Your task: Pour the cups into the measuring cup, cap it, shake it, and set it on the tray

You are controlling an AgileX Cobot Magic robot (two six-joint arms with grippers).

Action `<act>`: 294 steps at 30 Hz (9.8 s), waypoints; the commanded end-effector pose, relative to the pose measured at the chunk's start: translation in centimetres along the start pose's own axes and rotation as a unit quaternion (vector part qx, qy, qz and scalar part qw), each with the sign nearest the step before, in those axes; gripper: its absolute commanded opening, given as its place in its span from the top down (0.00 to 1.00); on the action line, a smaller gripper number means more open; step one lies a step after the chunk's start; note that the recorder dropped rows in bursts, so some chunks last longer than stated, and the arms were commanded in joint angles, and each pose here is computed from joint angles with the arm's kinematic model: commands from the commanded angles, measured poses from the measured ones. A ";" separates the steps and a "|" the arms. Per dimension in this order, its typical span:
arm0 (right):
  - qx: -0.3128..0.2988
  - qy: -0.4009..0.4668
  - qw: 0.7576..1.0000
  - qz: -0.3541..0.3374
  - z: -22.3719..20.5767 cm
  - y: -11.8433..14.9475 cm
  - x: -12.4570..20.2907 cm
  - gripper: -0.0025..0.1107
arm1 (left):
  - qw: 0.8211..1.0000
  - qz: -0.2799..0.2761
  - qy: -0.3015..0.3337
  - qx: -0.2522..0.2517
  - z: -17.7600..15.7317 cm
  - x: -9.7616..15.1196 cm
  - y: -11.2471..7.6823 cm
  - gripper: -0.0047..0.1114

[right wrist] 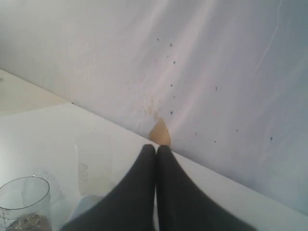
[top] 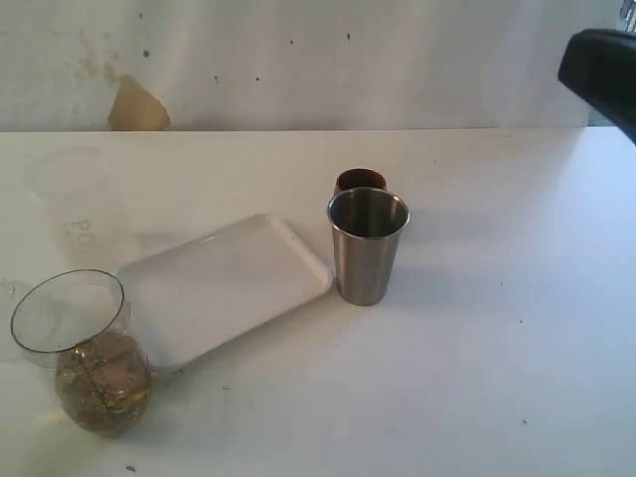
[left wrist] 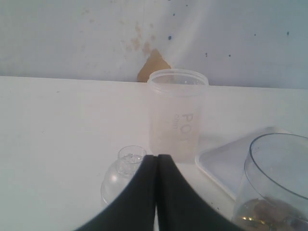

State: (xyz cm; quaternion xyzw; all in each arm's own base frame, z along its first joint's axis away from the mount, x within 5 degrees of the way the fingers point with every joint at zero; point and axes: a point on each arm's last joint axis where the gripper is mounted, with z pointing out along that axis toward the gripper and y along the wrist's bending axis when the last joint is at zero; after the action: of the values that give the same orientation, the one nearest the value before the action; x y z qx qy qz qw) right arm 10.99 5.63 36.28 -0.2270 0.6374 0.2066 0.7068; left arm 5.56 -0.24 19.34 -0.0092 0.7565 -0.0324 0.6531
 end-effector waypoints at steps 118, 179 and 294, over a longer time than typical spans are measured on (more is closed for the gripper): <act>0.291 0.185 0.939 -0.003 -9.4 -0.3 17.3 0.98 | 0.956 -0.173 -0.234 0.043 -1.5 -6.7 -0.2 0.96; 0.290 0.187 0.939 -0.009 -9.4 -0.3 17.3 0.98 | 0.825 -0.020 0.554 -0.106 26.4 -2.6 1.0 0.44; 0.290 0.187 0.939 -0.009 -9.4 -0.3 17.3 0.98 | 0.858 0.094 0.490 0.124 11.7 -14.7 -9.1 0.96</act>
State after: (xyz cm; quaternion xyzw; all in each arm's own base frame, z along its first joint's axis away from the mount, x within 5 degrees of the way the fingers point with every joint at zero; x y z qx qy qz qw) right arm 5.39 -0.08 18.34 -0.0513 0.7899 -0.0377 0.6099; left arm 18.47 -8.77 33.01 0.1559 0.9663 -0.0713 0.1921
